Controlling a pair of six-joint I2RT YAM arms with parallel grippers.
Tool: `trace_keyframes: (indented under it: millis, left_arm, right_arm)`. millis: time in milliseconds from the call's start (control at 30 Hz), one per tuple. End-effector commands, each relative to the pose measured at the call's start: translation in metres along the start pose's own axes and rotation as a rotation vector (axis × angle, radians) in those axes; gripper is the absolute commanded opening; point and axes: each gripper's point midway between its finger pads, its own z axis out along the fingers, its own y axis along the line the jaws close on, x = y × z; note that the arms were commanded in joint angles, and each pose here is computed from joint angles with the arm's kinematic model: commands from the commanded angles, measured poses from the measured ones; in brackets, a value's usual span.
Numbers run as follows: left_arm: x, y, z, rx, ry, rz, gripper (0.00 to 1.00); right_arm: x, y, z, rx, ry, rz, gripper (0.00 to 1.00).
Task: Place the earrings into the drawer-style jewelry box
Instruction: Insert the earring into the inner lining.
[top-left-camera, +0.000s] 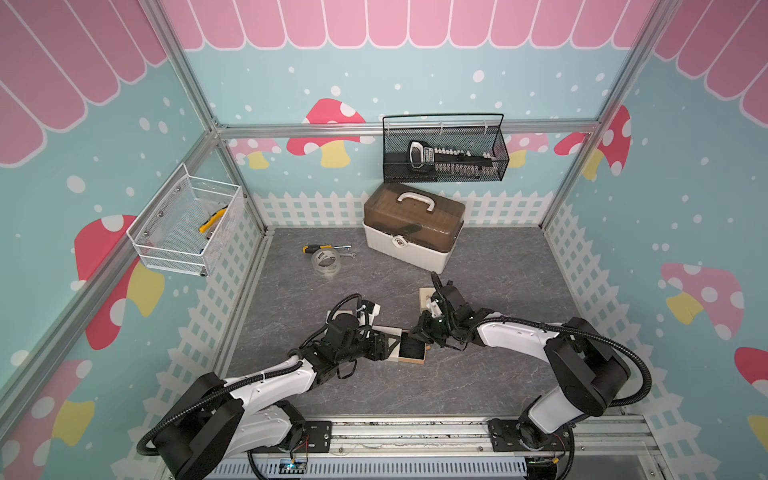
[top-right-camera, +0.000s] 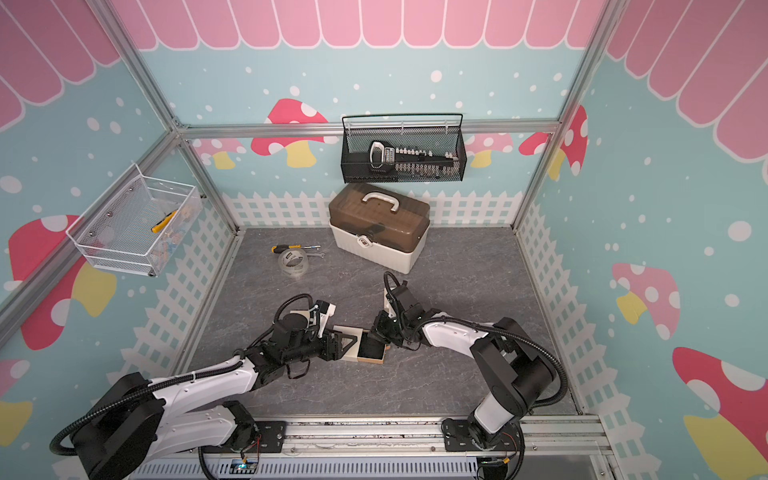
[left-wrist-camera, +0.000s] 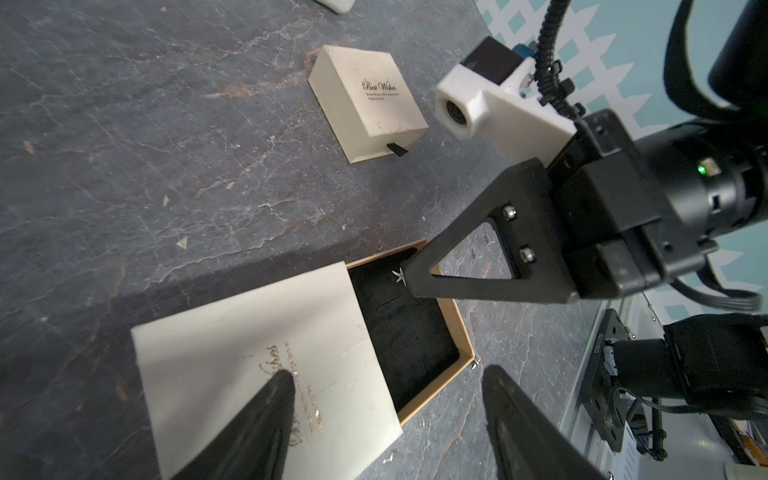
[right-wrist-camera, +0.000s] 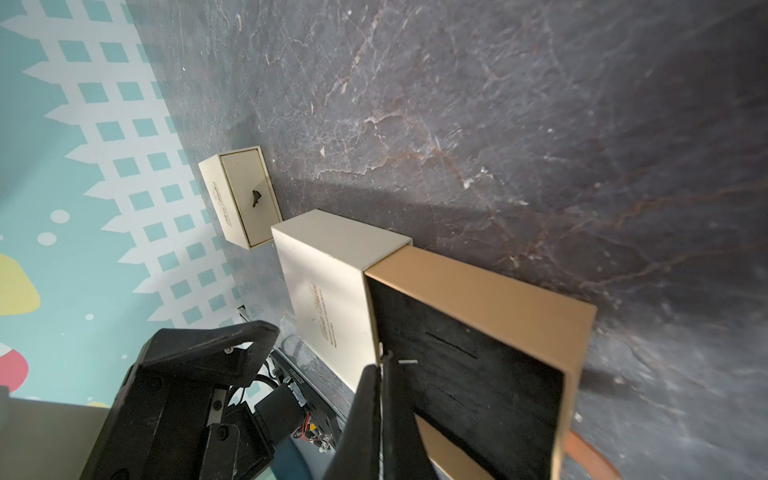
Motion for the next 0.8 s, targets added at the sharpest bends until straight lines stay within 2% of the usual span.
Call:
trace_keyframes:
  millis: [0, 767]
  left_arm:
    - [-0.001, -0.004, 0.002, 0.026, -0.003, 0.021, 0.72]
    - [0.009, 0.000, 0.016, 0.002, 0.065, 0.030, 0.71]
  right_arm:
    - [-0.002, 0.012, 0.004, -0.032, 0.005, 0.023, 0.00]
    - [0.005, -0.002, 0.011, -0.007, 0.044, 0.033, 0.00]
